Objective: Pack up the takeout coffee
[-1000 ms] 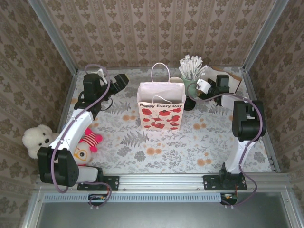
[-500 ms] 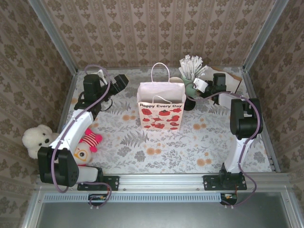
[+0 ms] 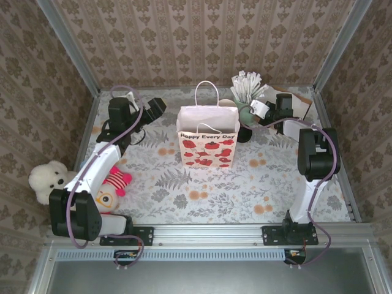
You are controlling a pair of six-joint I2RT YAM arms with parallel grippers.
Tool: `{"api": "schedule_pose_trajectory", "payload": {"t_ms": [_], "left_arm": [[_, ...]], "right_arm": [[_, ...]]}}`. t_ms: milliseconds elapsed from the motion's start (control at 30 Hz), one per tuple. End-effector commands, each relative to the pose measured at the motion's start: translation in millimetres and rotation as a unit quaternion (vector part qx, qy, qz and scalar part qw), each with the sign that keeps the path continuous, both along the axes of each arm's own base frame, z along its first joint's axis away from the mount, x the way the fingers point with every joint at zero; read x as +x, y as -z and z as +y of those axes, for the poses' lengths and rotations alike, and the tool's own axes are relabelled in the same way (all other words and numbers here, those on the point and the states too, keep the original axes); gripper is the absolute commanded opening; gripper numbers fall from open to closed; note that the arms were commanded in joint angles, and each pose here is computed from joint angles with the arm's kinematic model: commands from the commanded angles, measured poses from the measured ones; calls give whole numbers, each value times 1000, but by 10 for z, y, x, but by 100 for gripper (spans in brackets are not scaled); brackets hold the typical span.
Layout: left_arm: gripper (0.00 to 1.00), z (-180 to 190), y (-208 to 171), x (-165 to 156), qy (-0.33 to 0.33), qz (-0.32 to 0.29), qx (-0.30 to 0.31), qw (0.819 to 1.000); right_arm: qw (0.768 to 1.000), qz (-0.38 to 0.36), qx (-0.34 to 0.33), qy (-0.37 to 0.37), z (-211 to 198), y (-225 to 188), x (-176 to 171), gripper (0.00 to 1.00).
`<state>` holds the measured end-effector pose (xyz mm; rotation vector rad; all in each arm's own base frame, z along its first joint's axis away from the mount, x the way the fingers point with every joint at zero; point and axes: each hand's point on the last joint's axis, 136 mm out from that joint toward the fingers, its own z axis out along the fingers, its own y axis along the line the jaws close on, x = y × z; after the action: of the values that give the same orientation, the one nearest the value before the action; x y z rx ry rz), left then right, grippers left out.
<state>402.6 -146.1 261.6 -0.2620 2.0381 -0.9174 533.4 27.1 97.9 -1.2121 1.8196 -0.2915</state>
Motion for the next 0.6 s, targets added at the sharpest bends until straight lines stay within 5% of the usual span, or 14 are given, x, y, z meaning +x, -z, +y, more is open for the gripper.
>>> {"api": "schedule_pose_trajectory", "payload": {"t_ms": [0,400,567], "left_arm": [[100,44,-132,-14,-6,-20,-9,1000],[100,75,-215,-18,-8,-34,-5,999],[100,103,-327,-14,-9,-55,3,998]], "right_arm": [[1000,-27,13,8,-40,-306,-14,0],[997,-43,-4,58,-430,-556,-223,0],[985,-103,62,126,-647,-1048,-313,0]]}}
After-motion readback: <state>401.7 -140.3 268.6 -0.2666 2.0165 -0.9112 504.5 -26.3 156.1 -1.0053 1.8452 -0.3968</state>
